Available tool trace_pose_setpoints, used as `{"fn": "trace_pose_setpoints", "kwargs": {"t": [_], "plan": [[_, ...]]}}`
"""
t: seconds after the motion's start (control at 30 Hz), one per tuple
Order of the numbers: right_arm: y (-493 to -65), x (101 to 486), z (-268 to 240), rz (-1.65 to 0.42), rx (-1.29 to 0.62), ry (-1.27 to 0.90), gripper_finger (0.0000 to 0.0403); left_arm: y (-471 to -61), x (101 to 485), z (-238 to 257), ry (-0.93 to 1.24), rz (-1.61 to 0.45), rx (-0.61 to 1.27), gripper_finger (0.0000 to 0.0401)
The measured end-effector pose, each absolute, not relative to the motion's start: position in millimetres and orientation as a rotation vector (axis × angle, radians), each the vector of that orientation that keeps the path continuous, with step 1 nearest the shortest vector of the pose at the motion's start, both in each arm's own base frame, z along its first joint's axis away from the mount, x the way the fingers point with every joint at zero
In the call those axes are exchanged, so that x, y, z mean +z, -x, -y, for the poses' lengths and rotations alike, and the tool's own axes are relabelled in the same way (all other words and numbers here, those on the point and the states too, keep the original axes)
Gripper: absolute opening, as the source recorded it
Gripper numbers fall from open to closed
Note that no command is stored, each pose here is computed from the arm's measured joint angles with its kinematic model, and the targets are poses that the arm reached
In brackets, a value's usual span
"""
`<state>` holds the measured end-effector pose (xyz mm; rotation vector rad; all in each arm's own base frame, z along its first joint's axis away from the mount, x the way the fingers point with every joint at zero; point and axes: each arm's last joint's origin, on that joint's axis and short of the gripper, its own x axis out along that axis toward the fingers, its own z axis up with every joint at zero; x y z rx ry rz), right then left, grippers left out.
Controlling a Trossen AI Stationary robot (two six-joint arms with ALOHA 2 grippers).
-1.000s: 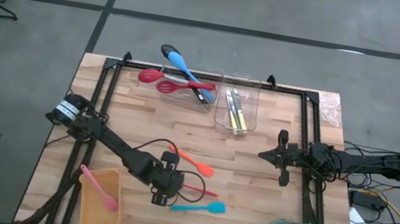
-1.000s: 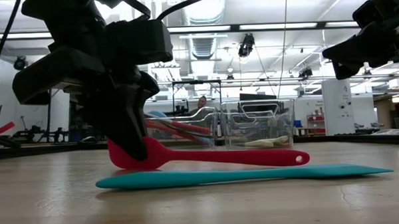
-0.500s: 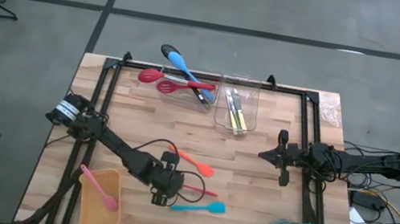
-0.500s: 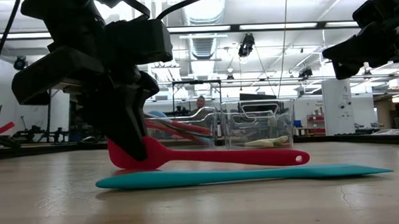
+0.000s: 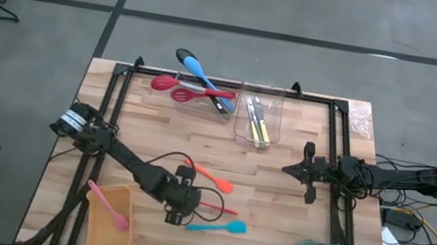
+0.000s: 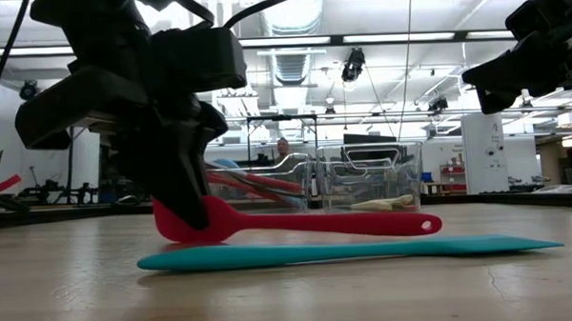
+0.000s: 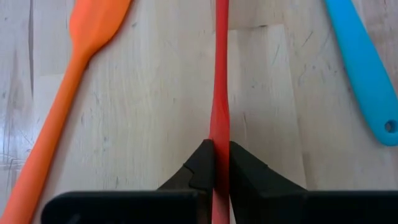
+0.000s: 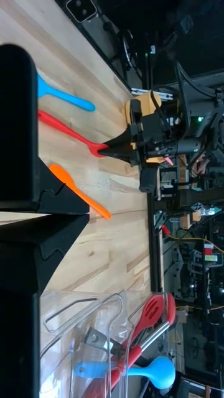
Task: Pick & Place Kitchen Items
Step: Put the red spatula into the yellow bin
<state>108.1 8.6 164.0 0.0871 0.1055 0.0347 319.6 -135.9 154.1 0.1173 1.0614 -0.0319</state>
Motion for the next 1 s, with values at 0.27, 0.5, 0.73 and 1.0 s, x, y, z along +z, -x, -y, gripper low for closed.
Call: {"fn": "trace_pose_setpoints", "kwargs": {"t": [0.27, 0.5, 0.73, 1.0], "plan": [[-108, 164, -9, -0.106, 0.035, -0.089, 0.0008, -309, 165, 136, -0.126, -1.102, -0.048, 0.003], [-108, 164, -9, -0.105, 0.034, -0.087, 0.0008, -286, 198, 135, -0.108, -1.121, -0.064, 0.0028], [-108, 164, -9, -0.106, 0.035, -0.087, 0.0008, -263, 233, 137, -0.041, -1.058, -0.081, 0.0024], [-108, 164, -9, -0.105, 0.035, -0.087, 0.0009, -221, 265, 142, -0.003, -1.098, -0.262, 0.0029]]}}
